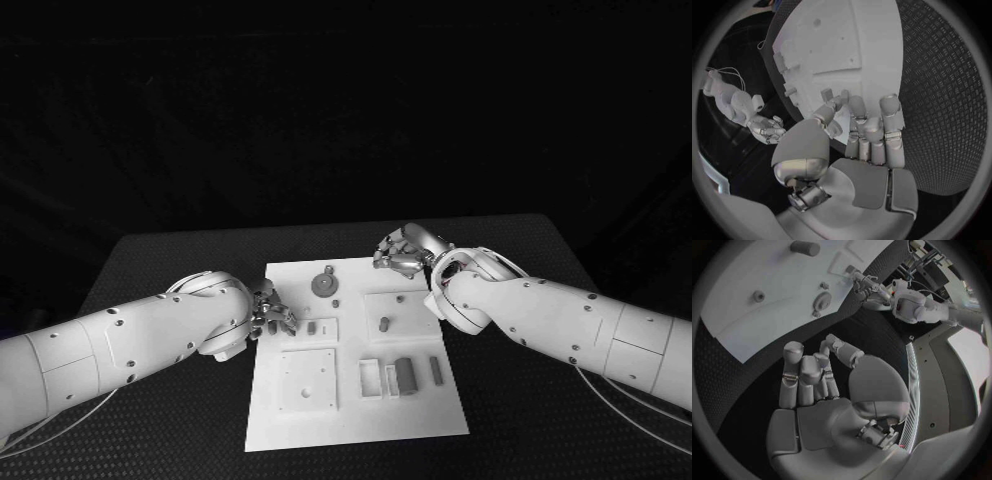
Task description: Assemble the parts on the task board
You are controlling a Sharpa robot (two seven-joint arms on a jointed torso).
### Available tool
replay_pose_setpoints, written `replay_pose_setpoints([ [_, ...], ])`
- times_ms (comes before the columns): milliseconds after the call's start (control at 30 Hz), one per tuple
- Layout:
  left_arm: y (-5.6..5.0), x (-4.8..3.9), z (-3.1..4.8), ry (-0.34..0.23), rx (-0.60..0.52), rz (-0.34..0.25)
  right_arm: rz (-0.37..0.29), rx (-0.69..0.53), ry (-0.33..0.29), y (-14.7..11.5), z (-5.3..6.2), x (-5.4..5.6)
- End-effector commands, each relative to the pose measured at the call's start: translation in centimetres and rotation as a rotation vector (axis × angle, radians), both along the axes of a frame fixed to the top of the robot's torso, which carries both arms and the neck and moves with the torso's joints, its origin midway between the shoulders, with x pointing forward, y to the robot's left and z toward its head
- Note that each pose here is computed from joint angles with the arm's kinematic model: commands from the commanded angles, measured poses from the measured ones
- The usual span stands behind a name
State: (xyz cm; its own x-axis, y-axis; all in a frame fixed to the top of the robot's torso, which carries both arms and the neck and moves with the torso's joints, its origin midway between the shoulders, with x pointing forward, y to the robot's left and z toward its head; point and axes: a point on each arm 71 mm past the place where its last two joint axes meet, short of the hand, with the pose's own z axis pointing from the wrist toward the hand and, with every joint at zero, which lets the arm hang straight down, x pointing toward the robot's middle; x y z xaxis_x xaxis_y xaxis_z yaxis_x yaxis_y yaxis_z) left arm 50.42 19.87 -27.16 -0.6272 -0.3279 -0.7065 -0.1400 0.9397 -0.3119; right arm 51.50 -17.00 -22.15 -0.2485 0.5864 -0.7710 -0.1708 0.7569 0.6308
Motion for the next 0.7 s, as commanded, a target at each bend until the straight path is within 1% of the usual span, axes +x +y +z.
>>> replay_pose_setpoints([
  [33, -0.11, -0.23, -0.37, 0.02, -0.001, 0.0, 0.015, -0.003, 0.003, 0.13, 0.0, -0.04],
  [700, -0.21, -0.16, -0.3, 0.009, -0.016, 0.003, 0.015, -0.004, 0.004, 0.1, -0.01, -0.04],
])
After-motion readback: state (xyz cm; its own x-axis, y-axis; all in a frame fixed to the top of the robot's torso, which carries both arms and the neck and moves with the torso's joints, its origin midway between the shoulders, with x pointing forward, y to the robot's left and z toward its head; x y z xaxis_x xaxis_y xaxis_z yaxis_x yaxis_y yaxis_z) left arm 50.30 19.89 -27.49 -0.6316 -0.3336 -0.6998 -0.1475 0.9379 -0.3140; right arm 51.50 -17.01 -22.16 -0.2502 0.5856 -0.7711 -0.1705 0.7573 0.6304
